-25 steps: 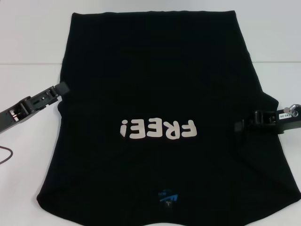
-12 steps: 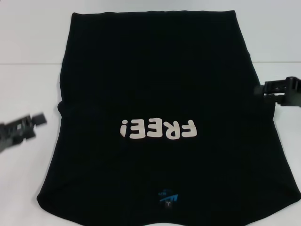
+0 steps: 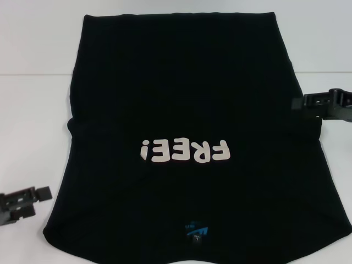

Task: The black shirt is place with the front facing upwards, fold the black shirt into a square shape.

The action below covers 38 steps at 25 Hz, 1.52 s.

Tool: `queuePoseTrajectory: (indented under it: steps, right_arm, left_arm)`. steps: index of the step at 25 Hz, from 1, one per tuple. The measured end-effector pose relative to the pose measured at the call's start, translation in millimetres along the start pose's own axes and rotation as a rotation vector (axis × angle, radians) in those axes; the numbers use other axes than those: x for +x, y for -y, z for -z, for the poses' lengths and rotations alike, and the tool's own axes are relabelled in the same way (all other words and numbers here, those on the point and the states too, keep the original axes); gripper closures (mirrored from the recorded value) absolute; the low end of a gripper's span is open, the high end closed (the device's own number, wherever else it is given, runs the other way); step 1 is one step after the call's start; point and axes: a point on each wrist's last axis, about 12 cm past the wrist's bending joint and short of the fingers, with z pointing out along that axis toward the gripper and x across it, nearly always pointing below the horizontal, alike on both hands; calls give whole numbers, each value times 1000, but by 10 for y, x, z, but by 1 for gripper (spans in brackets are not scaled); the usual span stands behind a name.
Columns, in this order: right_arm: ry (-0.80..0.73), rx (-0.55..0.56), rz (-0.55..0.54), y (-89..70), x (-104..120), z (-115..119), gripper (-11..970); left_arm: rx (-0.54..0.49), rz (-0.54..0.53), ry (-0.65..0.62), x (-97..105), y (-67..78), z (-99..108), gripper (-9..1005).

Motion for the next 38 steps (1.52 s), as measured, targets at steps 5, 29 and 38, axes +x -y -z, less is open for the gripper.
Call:
queuePoseTrajectory:
  steps: [5,29,38]
  right_arm:
    - [1,1,-3,22,26,10,365]
    - [6,-5,-20,55,94,6,366]
    - [31,-35,-19,61,110,44,365]
  left_arm:
    - [-37,4,-23,80,-56,32,48]
    - [-66,61,-81,170,-164,-264,140]
    - [-68,88,-67,123,-143,-310,183]
